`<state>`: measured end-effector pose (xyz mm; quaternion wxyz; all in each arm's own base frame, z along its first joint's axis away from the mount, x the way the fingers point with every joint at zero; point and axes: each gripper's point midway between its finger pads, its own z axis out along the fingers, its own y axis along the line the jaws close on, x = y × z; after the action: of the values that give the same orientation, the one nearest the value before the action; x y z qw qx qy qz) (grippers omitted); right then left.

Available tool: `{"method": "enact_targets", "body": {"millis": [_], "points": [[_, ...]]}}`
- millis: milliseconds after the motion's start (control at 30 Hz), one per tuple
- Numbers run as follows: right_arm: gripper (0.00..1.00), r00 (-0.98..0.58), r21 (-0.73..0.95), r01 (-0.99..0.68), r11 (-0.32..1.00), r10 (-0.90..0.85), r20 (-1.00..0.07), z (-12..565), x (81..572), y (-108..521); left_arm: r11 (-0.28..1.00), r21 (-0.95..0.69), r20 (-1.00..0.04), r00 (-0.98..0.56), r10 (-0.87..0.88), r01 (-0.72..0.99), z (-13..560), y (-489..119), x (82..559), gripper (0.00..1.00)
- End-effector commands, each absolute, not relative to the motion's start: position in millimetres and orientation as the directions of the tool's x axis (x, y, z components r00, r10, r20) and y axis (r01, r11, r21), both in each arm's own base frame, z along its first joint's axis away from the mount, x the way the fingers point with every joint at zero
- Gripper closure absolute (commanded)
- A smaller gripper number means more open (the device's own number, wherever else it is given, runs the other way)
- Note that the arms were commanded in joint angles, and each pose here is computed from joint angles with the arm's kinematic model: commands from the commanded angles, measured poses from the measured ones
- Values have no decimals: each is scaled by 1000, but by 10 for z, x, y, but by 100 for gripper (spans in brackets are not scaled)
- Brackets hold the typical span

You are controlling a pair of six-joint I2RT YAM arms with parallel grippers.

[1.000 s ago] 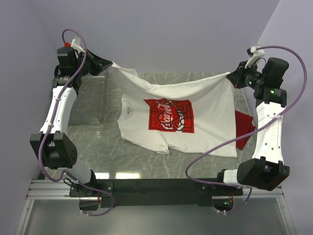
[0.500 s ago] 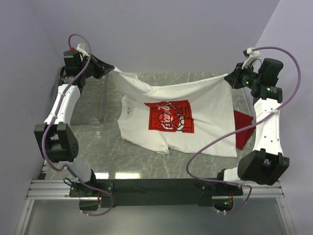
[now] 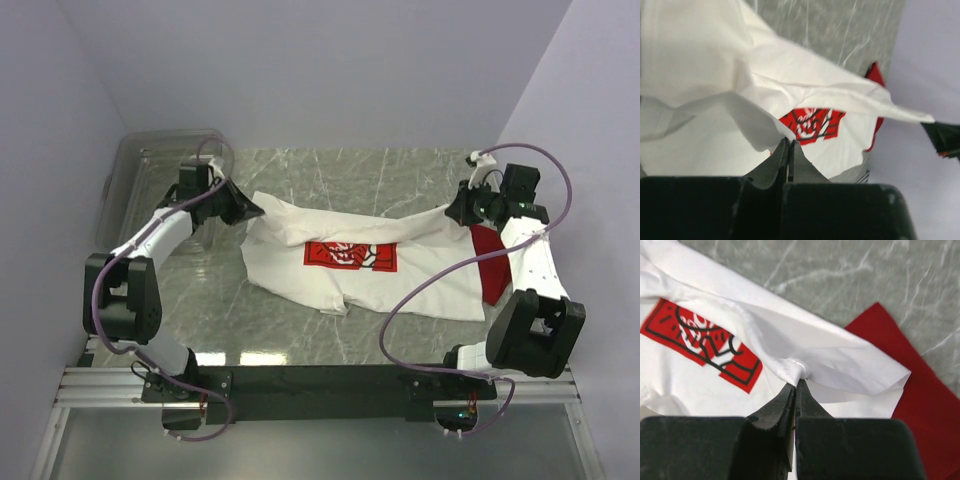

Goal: Fold and stack the t-shirts
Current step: Flatten the tshirt out

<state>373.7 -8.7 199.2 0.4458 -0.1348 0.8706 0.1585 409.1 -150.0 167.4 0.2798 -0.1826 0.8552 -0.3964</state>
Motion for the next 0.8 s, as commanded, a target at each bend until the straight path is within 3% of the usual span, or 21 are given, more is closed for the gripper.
{"method": "enact_targets", "body": {"millis": [0, 200, 367, 533, 667, 767], "points": [[100, -519, 60, -389, 919, -165, -839, 1968, 3687, -178, 671, -741, -384, -812, -440, -13, 1574, -1647, 3795, 99], [100, -562, 102, -389, 915, -148, -814, 1676, 3594, -135, 731, -678, -310, -871, -380, -78, 1097, -1686, 3535, 99], [100, -584, 132, -391, 911, -136, -800, 1584, 3598, -115, 784, -613, -332, -869, -366, -96, 969, -1622, 3714, 85], [100, -581, 128, -391, 911, -137, -802, 1591, 3614, -122, 798, -601, -377, -870, -319, -32, 1152, -1712, 3991, 69], [100, -586, 137, -393, 909, -132, -800, 1582, 3631, -117, 793, -609, -379, -872, -308, -15, 1254, -1765, 4143, 59], [100, -588, 142, -393, 908, -129, -799, 1578, 3636, -113, 819, -572, -441, -854, -275, 32, 1457, -1726, 4274, 53]]}}
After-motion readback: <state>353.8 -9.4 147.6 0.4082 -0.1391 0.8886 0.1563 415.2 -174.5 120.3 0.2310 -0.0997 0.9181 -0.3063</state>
